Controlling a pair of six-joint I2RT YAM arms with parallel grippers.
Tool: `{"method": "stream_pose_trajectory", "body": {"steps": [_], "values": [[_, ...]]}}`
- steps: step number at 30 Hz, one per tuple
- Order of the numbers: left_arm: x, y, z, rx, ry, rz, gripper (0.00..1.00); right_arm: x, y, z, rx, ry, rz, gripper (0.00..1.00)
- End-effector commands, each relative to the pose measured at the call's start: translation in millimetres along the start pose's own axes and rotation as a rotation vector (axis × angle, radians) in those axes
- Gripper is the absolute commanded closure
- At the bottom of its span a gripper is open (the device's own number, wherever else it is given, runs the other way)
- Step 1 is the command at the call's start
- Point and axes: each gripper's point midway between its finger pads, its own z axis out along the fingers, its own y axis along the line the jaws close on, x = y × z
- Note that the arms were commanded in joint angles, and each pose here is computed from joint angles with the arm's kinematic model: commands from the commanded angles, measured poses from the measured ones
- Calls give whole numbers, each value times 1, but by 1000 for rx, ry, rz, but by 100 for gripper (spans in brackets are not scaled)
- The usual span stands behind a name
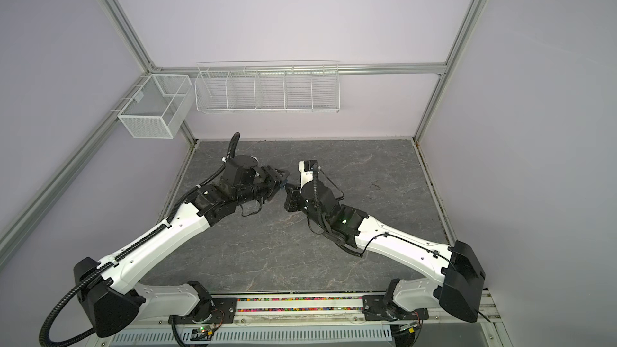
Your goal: Unlock with the key
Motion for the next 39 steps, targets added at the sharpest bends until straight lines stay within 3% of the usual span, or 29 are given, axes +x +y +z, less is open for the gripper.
{"method": "stream_pose_trajectory", "body": {"steps": [1,14,21,25,27,29,33,39], "values": [[1,-3,-1,12,1,0,47,-15,13,-1,-18,-54,-27,94],[8,3,6,-12,29,9,53,-14,12,2,16,-62,-79,94],[7,3,6,-4,21,-2,73,-13,12,0,24,-69,-95,94],[1,2,2,6,-5,14,100,-15,19,-3,-8,-71,-118,94],[-5,1,0,8,-28,48,100,-18,20,-7,-10,-76,-132,88],[-16,3,-5,-1,-74,118,100,-25,19,-15,-2,-84,-141,76],[-34,11,-18,-23,-166,337,100,-38,12,-37,9,-70,-172,62],[-32,17,-29,8,-235,767,100,-47,-2,-59,-28,134,-156,36]]}}
